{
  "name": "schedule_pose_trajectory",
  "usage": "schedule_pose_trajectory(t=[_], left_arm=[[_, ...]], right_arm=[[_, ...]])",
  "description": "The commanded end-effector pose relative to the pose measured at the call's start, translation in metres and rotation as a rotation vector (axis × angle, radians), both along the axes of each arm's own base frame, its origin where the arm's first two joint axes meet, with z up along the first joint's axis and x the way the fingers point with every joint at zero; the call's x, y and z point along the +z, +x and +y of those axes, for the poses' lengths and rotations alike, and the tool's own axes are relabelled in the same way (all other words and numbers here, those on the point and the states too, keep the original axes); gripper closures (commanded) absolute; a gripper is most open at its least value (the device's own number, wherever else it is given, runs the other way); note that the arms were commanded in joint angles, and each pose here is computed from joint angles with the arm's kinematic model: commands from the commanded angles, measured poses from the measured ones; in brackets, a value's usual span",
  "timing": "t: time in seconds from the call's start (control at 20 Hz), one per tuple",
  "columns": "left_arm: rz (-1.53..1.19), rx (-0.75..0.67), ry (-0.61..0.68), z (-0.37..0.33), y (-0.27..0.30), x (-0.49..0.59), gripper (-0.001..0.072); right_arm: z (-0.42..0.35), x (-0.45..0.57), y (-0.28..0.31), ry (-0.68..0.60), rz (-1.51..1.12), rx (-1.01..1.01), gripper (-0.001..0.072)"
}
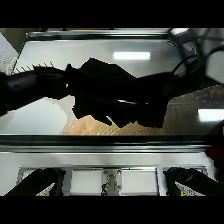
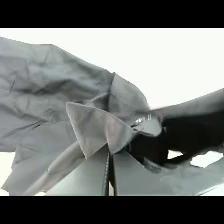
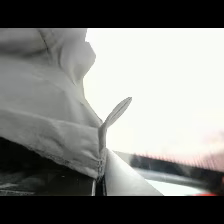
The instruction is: Fold the clothes and pants, and hang the long-sleeved shirts on hangers.
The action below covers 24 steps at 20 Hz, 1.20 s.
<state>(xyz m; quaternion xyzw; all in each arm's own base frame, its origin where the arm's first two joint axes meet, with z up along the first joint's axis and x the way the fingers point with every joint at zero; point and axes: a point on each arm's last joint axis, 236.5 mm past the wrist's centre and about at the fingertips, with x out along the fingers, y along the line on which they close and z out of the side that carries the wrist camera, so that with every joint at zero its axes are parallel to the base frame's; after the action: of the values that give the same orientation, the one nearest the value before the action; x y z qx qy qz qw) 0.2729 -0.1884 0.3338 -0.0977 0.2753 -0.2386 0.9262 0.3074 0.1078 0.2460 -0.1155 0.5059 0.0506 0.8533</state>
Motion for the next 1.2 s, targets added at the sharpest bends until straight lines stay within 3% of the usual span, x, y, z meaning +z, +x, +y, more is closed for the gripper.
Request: schedule_pose_trajectory(t=[0.0,0.25,0.45,0.65,0.9,1.05,1.15], left_arm=[[0.083,-0.021,0.04,0.008,-0.021,-0.006,0.0694],[0.513,-0.005,0.324,0.025,-0.046,-0.174,0.0694],[0.625,-0.017,0.416,0.016,-0.034,-0.26,0.0694],[0.661,-0.111,0.454,-0.012,-0.01,-0.29,0.0694],[0.681,-0.018,0.349,0.012,0.026,-0.274,0.0694],[0.705,-0.112,0.268,-0.001,0.013,-0.271,0.0693],[0.708,-0.183,0.281,-0.01,0.0,-0.277,0.0693]], right_arm=[[-0.005,0.036,-0.009,0.083,-0.078,-0.05,0.0702],[0.006,-0.039,-0.021,0.008,0.145,-0.012,0.0702],[-0.003,-0.12,-0.037,-0.109,0.386,-0.011,0.0704],[-0.011,-0.156,-0.035,-0.167,0.493,-0.018,0.0704],[-0.005,-0.154,-0.039,-0.124,0.493,-0.046,0.0701],[-0.003,-0.154,-0.038,-0.119,0.485,-0.051,0.07],[-0.003,-0.154,-0.038,-0.115,0.483,-0.066,0.07]])
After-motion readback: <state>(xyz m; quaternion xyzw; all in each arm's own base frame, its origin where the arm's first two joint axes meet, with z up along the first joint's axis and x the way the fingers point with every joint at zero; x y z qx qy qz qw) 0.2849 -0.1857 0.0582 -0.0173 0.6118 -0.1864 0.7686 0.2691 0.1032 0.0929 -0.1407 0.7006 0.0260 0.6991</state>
